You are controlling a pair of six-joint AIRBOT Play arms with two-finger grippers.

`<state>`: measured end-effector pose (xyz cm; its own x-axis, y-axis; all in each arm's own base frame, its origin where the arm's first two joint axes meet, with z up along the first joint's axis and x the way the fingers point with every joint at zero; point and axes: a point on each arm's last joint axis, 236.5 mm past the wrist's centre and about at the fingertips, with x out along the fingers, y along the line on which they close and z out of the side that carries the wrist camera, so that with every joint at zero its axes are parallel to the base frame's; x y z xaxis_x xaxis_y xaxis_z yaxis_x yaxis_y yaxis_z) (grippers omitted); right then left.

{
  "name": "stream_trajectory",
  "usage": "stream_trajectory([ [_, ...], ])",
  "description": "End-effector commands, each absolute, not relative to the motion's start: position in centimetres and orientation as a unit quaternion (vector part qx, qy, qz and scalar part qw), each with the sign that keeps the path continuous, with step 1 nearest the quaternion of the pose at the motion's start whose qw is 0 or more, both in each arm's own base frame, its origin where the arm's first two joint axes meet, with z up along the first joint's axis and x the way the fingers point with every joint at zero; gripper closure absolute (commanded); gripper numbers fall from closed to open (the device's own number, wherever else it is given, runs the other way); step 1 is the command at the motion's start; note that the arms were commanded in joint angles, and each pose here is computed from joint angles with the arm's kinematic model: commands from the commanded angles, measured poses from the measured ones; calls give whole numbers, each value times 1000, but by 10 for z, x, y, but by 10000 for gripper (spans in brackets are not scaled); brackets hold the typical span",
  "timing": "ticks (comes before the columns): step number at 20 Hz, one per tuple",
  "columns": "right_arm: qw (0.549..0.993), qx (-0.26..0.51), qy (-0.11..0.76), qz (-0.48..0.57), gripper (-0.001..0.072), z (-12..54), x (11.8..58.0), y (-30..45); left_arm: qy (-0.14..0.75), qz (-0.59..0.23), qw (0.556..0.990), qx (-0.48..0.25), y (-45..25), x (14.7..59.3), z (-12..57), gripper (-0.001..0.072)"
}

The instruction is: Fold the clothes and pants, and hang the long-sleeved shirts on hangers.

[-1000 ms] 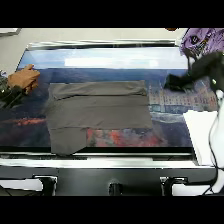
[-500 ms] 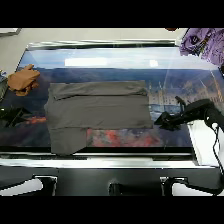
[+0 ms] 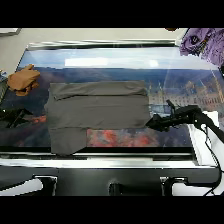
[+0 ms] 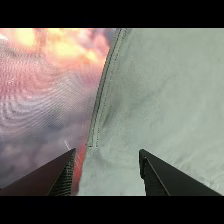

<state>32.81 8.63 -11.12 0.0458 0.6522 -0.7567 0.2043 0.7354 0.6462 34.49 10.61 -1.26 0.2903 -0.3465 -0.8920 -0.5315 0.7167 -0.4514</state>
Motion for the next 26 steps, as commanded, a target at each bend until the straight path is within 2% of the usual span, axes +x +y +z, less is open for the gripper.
stream_trajectory([
  [1, 659, 304, 667, 169, 641, -123, 333, 91, 593, 62, 715, -364, 108, 342, -15, 245],
  [2, 660, 304, 666, 168, 676, -123, 333, 91, 593, 61, 717, -363, 109, 338, -18, 244],
  [7, 661, 293, 666, 185, 677, -109, 328, 94, 588, 37, 712, -381, 97, 308, -63, 244],
  [11, 678, 278, 650, 200, 677, -87, 330, 94, 566, 25, 724, -393, 84, 313, -82, 245],
  [23, 691, 283, 637, 192, 677, -75, 336, 93, 624, -34, 690, -366, 29, 314, -113, 246],
  [24, 692, 283, 636, 192, 677, -74, 336, 93, 627, -37, 688, -364, 26, 314, -115, 262],
  [25, 694, 282, 634, 192, 677, -73, 336, 93, 627, -41, 690, -359, 24, 314, -115, 324],
  [26, 698, 281, 631, 191, 677, -71, 338, 92, 628, -43, 690, -357, 23, 315, -115, 505],
])
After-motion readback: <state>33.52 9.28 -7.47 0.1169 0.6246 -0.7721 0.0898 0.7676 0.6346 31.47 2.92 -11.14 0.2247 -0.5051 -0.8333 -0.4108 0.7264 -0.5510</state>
